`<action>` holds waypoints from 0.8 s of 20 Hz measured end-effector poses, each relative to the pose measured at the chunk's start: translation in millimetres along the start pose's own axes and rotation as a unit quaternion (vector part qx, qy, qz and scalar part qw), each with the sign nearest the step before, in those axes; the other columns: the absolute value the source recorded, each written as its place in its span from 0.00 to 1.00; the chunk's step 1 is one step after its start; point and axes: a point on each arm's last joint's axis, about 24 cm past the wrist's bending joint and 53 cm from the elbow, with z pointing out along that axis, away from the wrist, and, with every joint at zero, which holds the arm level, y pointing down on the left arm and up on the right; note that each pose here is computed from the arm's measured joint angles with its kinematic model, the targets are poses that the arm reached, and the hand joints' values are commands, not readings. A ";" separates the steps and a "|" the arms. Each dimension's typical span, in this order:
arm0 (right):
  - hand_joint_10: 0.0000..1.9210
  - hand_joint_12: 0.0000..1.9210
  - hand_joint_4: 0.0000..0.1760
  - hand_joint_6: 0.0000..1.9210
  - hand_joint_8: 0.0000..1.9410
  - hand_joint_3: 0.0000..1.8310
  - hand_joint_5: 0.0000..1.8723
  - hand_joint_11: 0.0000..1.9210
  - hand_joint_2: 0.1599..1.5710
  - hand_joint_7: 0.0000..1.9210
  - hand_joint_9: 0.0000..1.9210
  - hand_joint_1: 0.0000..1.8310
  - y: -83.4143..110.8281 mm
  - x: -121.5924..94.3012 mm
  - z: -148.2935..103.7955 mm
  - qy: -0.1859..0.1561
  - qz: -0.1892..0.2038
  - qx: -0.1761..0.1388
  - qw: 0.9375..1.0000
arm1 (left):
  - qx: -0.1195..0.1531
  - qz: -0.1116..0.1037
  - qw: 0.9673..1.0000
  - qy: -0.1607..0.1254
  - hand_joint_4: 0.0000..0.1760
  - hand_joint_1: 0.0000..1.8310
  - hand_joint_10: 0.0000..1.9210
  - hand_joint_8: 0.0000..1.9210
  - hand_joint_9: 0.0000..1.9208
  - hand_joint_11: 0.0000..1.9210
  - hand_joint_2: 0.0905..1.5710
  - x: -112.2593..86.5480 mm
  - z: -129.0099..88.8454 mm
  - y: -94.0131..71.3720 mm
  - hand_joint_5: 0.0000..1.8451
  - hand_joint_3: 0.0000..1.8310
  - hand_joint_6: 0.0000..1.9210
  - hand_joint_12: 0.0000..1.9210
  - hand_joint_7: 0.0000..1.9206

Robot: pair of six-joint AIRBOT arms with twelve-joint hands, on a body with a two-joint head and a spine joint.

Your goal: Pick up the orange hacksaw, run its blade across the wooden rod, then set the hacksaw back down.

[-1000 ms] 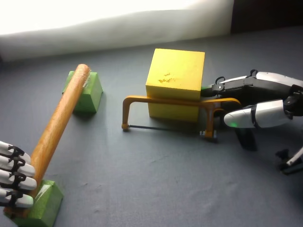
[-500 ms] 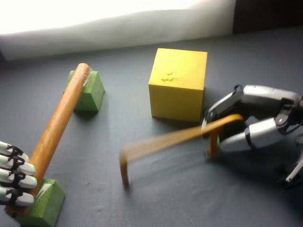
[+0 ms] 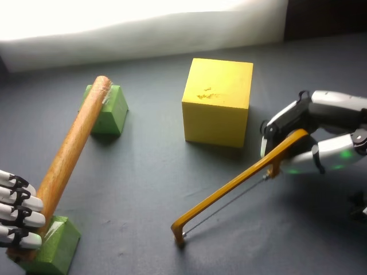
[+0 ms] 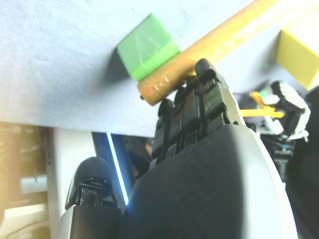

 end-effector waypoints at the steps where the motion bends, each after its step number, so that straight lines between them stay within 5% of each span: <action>1: 0.56 0.75 0.00 0.44 0.58 0.00 0.51 0.46 0.67 0.54 0.51 0.69 6.8 -0.9 -2.4 -0.006 0.000 -0.010 1.000 | 0.000 0.000 1.000 0.000 0.00 0.01 0.01 0.00 0.06 0.00 0.80 0.0 0.1 0.0 0.08 0.00 0.01 0.21 0.06; 2: 0.56 0.75 0.00 0.44 0.58 0.00 0.51 0.45 0.68 0.54 0.51 0.69 14.0 -3.1 -6.4 -0.015 0.002 -0.018 1.000 | 0.000 0.000 1.000 0.000 0.00 0.00 0.01 0.00 0.02 0.00 0.81 0.1 -0.1 0.4 0.05 0.00 0.00 0.12 0.03; 7: 0.57 0.76 0.00 0.40 0.60 0.00 0.54 0.45 0.67 0.53 0.49 0.69 53.6 -9.8 -34.4 -0.061 0.007 -0.065 0.996 | -0.004 -0.001 1.000 0.000 0.00 0.00 0.00 0.00 0.02 0.00 0.80 0.2 -1.4 3.0 0.03 0.00 0.00 0.12 0.03; 13: 0.56 0.76 0.00 0.39 0.58 0.00 0.54 0.45 0.67 0.54 0.50 0.70 87.0 -6.0 -66.3 -0.117 0.016 -0.135 0.984 | -0.004 -0.002 1.000 0.000 0.00 0.01 0.00 0.00 0.02 0.00 0.80 0.6 -1.3 3.1 0.05 0.00 0.00 0.12 0.03; 16: 0.55 0.75 0.00 0.41 0.59 0.00 0.53 0.44 0.67 0.53 0.50 0.69 105.6 -10.9 -82.3 -0.165 0.013 -0.190 0.968 | -0.004 -0.001 1.000 0.000 0.00 0.00 0.00 0.00 0.02 0.00 0.80 0.7 -1.3 3.1 0.04 0.00 0.00 0.11 0.03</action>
